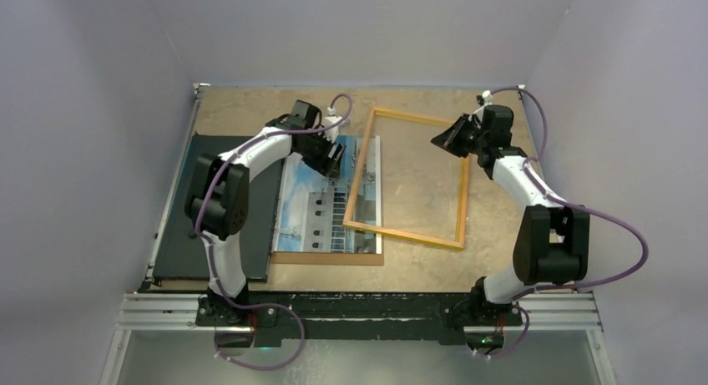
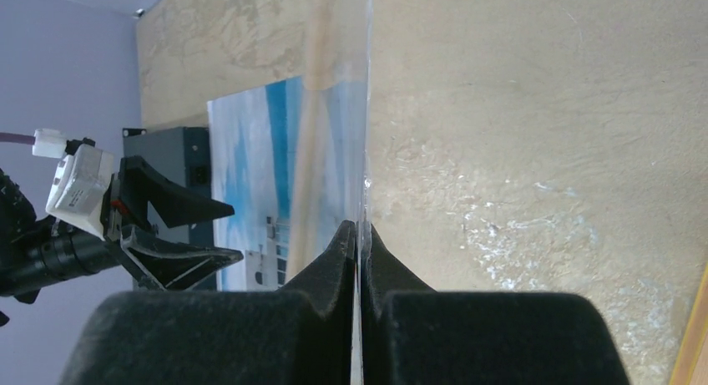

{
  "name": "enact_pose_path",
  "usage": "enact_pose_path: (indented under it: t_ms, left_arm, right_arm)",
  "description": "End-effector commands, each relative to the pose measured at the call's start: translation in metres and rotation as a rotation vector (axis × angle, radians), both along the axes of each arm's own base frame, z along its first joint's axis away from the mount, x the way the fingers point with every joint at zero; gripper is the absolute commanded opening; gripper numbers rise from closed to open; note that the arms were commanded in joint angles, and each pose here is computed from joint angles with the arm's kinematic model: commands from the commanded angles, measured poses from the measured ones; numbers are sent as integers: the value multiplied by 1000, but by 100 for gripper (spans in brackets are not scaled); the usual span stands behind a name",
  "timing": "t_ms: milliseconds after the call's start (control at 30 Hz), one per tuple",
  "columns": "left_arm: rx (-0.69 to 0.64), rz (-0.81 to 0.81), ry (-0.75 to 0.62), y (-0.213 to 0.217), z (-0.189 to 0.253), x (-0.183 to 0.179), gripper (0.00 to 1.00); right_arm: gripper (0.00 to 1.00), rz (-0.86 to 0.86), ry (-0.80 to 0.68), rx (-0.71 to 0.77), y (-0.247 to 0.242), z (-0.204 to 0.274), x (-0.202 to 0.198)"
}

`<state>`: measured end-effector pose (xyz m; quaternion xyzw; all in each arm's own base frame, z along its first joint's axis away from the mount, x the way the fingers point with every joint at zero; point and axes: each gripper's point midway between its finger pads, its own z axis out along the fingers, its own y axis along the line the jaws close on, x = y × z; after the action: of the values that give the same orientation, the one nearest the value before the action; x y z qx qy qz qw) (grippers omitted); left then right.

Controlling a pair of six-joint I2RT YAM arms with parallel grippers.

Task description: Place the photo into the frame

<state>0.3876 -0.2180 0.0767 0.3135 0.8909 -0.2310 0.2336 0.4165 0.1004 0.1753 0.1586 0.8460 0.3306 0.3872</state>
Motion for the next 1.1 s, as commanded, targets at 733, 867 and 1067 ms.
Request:
enact_pose_path:
  t_ms: [733, 867, 1067]
  left_arm:
    - [-161, 10, -36, -60, 3, 35, 43]
    - [-143, 13, -39, -62, -2, 35, 47]
    - [-124, 13, -44, -64, -11, 31, 63]
  right_arm:
    - [0, 22, -193, -59, -33, 13, 28]
    - [0, 55, -167, -18, -36, 5, 27]
    - [0, 78, -136, -11, -34, -10, 24]
